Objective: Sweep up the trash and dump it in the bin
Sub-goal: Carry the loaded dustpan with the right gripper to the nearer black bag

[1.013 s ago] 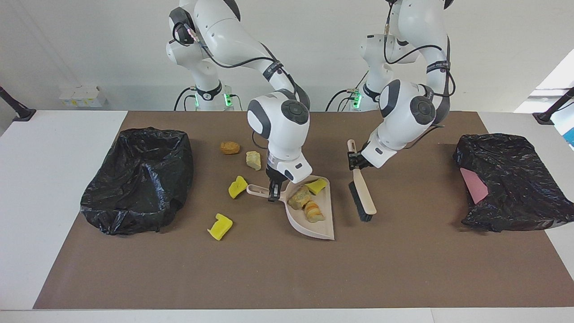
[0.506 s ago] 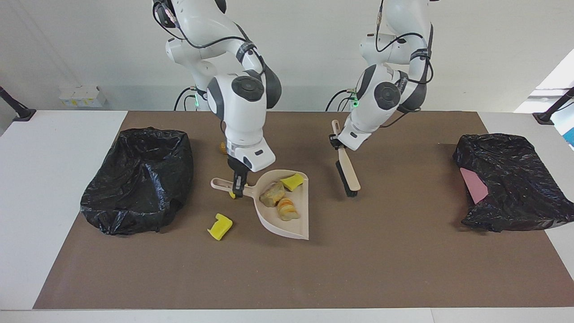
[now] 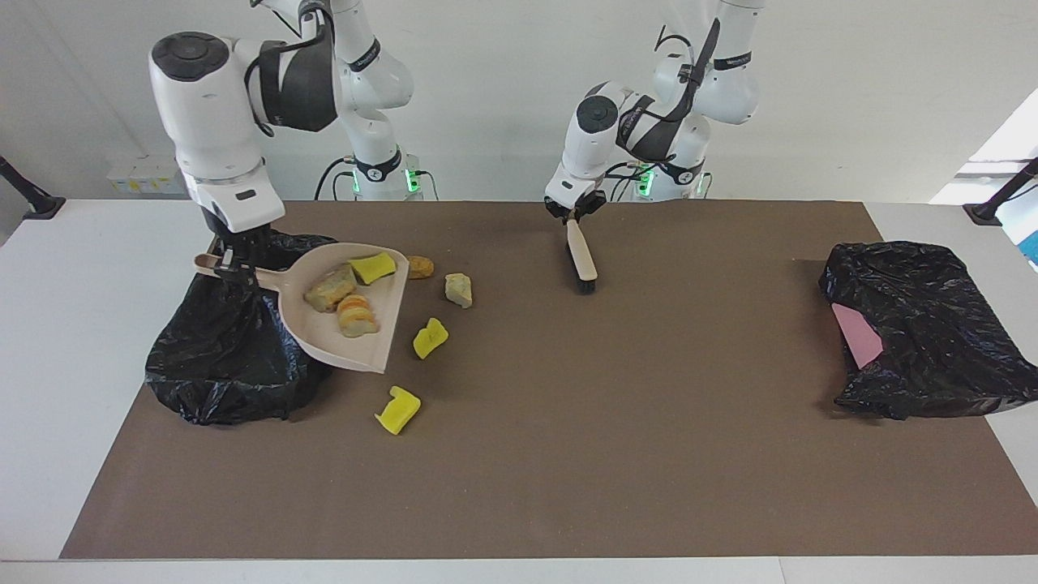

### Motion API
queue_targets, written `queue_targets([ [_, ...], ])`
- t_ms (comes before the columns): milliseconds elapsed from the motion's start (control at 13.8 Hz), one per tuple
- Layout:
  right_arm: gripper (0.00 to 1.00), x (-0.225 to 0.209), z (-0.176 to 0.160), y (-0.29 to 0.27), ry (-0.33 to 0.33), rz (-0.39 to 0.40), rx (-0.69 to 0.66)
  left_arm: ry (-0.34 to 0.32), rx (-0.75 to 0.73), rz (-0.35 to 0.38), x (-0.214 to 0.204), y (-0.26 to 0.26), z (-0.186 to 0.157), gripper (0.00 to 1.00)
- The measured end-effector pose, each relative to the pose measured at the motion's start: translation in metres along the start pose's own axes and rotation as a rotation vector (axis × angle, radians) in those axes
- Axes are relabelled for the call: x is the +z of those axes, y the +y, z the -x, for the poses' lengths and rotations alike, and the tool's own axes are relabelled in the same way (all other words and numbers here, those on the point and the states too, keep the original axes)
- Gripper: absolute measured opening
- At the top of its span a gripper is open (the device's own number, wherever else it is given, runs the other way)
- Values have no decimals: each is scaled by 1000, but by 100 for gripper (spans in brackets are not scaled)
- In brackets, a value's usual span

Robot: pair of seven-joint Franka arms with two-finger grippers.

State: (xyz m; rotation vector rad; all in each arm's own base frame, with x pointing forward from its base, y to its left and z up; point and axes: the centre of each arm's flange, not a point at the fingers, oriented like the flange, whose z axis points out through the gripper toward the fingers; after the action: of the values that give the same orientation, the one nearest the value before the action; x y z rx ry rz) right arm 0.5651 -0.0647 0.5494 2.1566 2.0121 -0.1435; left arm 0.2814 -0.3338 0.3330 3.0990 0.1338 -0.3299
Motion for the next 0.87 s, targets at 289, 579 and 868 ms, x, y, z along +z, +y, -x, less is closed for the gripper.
queue_targets([
  [289,31,32,71,-29,-30,41,-83,35,-29,68,-32,-13,-55,95],
  [579,31,40,87,-48,-193,13,-165,143,-8,88,-81,-50,-144,100],
  [868,31,52,89,-56,-331,10,-256,238,21,105,-127,-92,-220,100],
])
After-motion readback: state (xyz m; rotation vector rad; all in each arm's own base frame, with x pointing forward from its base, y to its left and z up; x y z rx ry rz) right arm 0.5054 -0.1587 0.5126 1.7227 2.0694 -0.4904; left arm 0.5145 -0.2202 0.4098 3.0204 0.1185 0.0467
